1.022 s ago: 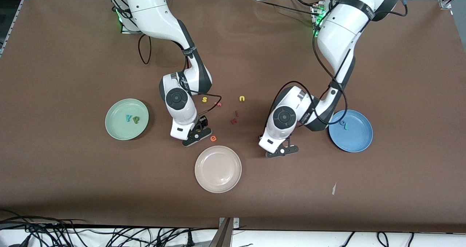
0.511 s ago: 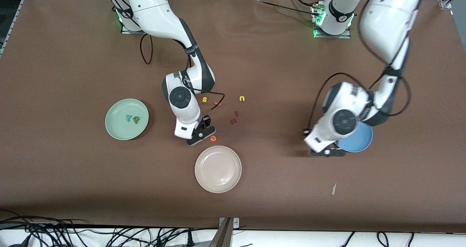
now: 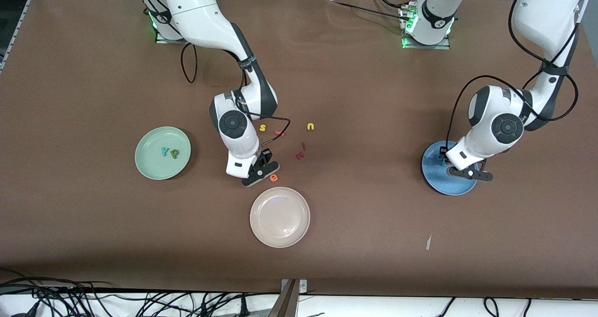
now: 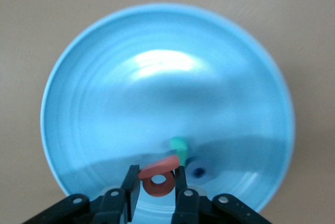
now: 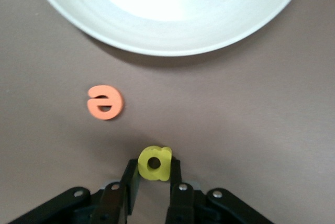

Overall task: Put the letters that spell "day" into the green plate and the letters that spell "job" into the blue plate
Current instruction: 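Carry yellow a to green plate while the left gripper drops pink b on blue, then release yellow a on green plate while the left gripper returns to rest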

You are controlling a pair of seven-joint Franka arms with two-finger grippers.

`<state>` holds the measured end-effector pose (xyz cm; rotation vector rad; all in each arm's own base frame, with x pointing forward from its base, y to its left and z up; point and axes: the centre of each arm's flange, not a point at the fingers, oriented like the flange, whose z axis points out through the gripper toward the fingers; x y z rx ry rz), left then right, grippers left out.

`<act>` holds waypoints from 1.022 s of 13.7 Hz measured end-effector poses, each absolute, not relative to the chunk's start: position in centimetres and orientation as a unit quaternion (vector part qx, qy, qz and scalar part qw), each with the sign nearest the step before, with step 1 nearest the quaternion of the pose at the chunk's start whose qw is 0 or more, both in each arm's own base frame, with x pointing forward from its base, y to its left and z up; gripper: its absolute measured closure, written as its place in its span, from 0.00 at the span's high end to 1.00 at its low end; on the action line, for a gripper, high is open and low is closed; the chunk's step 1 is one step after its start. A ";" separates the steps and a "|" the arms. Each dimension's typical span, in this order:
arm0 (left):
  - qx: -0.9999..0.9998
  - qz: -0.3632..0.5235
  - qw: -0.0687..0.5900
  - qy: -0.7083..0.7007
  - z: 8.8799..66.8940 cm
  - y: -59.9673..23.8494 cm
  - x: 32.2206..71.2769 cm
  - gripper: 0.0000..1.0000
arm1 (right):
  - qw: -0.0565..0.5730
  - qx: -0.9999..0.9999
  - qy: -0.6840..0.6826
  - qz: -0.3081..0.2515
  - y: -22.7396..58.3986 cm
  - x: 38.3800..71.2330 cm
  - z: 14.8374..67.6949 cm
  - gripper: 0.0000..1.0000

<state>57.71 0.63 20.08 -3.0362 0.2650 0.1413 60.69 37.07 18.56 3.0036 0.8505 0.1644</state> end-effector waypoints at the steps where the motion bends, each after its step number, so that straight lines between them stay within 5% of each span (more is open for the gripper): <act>1: -0.994 0.047 0.046 0.085 20.1 1.1 57.7 0.34 | 0.010 0.963 0.265 0.055 36.5 61.3 19.2 0.28; 8: -0.987 0.138 0.074 0.044 31.6 2.8 62.3 0.96 | 0.030 0.984 0.175 -0.010 24.2 64.7 28.8 0.28; 14: -0.981 0.175 0.079 0.008 42.7 4.1 63.7 1.00 | 0.033 0.989 0.118 -0.081 8.4 61.2 26.2 0.28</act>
